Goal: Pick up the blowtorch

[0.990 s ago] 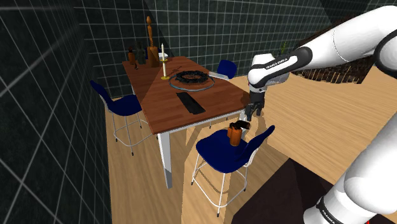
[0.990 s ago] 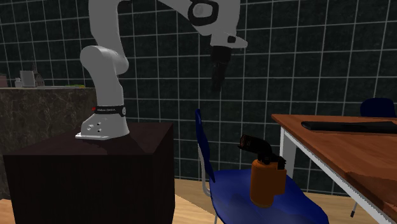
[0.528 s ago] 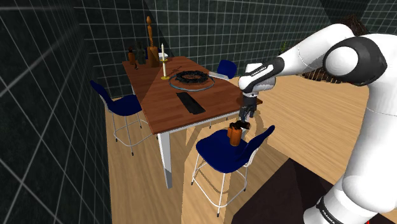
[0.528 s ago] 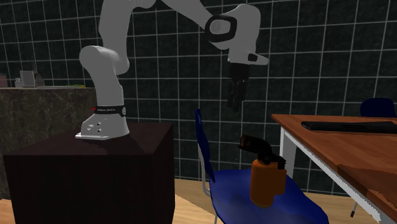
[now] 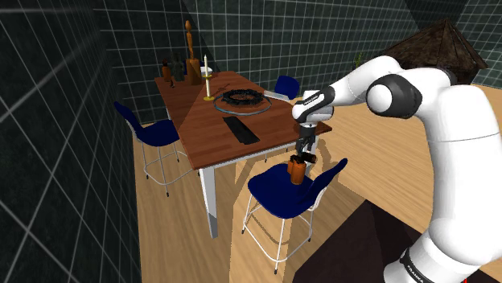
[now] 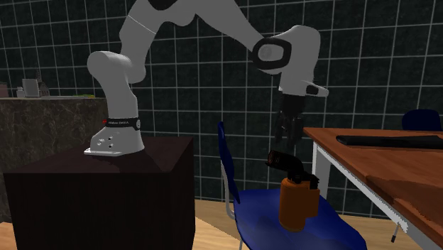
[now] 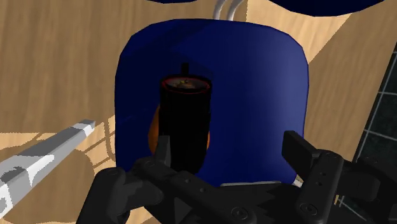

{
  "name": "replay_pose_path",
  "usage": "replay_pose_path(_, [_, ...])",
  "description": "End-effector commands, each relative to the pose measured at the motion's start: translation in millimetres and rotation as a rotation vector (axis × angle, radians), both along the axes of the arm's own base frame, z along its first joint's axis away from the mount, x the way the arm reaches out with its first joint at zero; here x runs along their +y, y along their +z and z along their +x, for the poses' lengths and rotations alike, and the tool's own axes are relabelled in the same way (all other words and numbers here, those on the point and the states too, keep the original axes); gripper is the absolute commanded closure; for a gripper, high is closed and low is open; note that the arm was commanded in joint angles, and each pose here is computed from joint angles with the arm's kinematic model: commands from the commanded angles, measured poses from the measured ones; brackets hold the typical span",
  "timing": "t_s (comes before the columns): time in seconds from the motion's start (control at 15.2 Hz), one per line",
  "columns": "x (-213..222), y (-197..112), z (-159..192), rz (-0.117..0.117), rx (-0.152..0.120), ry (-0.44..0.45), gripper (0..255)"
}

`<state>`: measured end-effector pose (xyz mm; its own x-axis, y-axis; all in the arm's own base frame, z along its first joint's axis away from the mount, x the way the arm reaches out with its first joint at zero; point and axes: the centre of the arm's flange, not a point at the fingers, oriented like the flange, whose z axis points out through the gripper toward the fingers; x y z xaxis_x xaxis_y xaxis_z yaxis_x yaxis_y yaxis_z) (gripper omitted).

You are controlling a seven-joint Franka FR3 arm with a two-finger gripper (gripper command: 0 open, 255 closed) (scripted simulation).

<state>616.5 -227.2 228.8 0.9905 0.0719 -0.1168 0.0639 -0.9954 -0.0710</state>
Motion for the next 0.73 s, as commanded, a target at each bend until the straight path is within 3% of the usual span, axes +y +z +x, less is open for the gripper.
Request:
replay_pose_path(0.0, [-8, -17, 19, 0.006, -0.002, 0.005, 0])
replay_pose_path(0.33, [-33, -58, 60, 0.019, -0.006, 0.016, 0])
replay_pose_path(0.66, [-33, -85, 60, 0.019, -0.006, 0.016, 0])
